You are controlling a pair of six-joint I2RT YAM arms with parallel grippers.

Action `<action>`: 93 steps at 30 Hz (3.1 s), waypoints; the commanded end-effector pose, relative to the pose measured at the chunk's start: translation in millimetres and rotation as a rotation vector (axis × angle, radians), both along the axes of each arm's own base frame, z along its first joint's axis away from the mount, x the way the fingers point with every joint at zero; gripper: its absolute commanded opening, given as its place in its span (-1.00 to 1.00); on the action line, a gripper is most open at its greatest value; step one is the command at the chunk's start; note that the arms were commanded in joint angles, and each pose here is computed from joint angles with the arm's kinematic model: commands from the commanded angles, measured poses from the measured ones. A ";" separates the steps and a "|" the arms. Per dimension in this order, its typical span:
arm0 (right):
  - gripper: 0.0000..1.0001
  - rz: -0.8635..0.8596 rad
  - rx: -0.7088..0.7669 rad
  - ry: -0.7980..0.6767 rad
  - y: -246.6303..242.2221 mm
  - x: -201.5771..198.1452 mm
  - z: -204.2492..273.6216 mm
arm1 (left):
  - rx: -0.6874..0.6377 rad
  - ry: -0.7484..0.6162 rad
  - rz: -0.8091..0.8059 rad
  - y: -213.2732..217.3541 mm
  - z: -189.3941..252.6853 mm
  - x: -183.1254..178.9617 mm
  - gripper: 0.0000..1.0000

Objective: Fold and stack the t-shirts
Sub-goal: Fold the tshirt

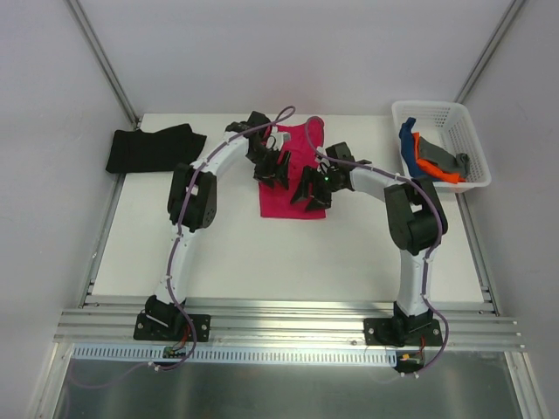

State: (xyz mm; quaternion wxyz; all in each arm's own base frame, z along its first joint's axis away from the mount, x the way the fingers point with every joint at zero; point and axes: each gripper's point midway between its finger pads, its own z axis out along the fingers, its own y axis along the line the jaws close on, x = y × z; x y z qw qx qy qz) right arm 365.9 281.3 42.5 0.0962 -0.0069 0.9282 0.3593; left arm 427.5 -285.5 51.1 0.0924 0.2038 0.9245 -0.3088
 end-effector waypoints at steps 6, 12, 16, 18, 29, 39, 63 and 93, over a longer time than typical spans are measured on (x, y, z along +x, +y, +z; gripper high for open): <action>0.39 0.038 -0.041 0.034 9.0 -18.8 -18.7 | -0.048 -0.101 0.048 13.7 12.6 50.0 0.22; 0.40 0.081 -0.057 0.000 19.4 -23.2 -15.2 | -0.046 -0.234 0.075 20.0 33.9 86.0 0.20; 0.41 0.110 -0.067 -0.023 21.4 -29.4 -11.3 | -0.059 -0.210 0.078 30.3 52.9 67.5 0.20; 0.42 0.118 -0.072 -0.026 19.5 -32.8 -11.5 | -0.078 -0.246 0.081 34.6 82.4 61.0 0.19; 0.43 0.136 -0.094 -0.039 9.3 -45.2 -14.9 | -0.117 -0.273 0.081 52.9 154.5 3.1 0.20; 0.43 0.135 -0.090 -0.040 13.5 -39.8 -17.7 | -0.112 0.019 0.067 46.4 70.0 -32.8 0.13; 0.43 0.178 -0.127 -0.116 2.2 -40.9 -0.4 | 0.031 -0.195 0.141 58.8 28.9 71.8 0.19; 0.29 -0.094 -0.066 0.099 -78.9 -45.4 -14.5 | -0.051 0.284 0.194 85.5 -11.6 -57.1 0.15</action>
